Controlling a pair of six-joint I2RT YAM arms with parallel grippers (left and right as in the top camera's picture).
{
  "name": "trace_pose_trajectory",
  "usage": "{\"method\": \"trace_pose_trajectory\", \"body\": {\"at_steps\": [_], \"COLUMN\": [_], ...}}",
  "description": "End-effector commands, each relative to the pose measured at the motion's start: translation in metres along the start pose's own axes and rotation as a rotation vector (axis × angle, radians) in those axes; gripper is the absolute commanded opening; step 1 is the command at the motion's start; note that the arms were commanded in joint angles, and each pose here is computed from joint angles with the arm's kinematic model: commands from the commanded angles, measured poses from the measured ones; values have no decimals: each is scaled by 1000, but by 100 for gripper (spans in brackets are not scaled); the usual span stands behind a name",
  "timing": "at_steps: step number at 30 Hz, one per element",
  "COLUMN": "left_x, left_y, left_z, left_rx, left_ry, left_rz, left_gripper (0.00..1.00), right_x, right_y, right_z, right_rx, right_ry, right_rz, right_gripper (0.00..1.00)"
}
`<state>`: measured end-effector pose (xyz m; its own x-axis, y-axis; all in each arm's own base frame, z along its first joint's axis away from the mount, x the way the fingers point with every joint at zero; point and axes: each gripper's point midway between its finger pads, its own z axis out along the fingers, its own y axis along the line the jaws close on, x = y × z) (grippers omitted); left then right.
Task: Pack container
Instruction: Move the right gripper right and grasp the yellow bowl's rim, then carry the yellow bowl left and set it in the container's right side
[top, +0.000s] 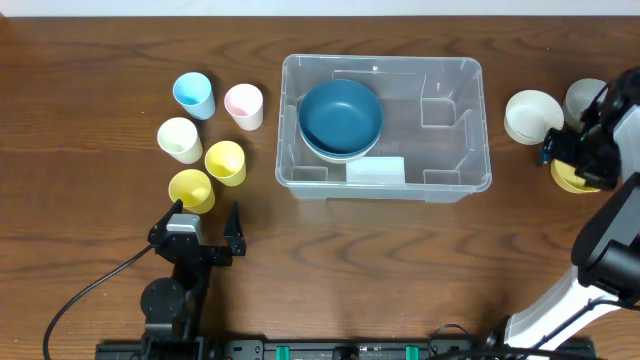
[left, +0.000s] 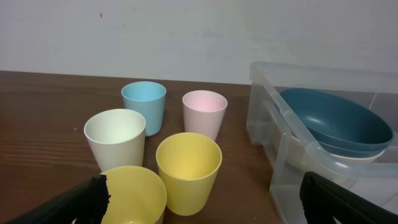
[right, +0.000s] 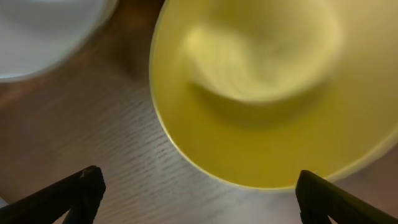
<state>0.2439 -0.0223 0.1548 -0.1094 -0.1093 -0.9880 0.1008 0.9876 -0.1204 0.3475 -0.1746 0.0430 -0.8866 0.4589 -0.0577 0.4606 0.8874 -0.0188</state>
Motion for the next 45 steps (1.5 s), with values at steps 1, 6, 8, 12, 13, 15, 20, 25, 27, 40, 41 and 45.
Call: {"method": "trace_pose_trajectory", "body": {"at_steps": [1,6,8,12,13,15,20,25,27,40,41,45], "left_x": [15,15,15,15,15,15,15,15,15,15,15,15], "left_y": [0,0,0,0,0,0,0,0,0,0,0,0], "left_z": [1,1,1,1,1,1,1,1,1,1,1,1], "left_rx": [8,8,8,8,8,8,8,8,8,8,8,8], "left_ry": [46,46,46,46,46,46,46,46,46,46,46,46], "left_rz": [12,12,12,12,12,12,12,12,12,12,12,12], "left_gripper": [98,98,98,98,98,98,98,98,98,98,98,98], "right_x": [11,13,11,8,7,7,7,7,6,-30,-36,-48], "right_y": [4,4,4,4,4,4,-4,-5,-5,14,21,87], "right_z": [16,30,30,30,30,30,30,25,22,-89,-107,-196], "right_rx": [-21,-21,-21,-20,-20,-20,23,32,32,-84,-125,-433], "right_ry": [23,9,0,-14,-15,-16,-15,-9,-6,-72,-98,-232], "right_rz": [-96,-105,-105,-104,-104,-102,-38,-35,-35,-36,-31,-84], "right_gripper": [99,99,99,95,90,69,47,12,4,1,1,1]}}
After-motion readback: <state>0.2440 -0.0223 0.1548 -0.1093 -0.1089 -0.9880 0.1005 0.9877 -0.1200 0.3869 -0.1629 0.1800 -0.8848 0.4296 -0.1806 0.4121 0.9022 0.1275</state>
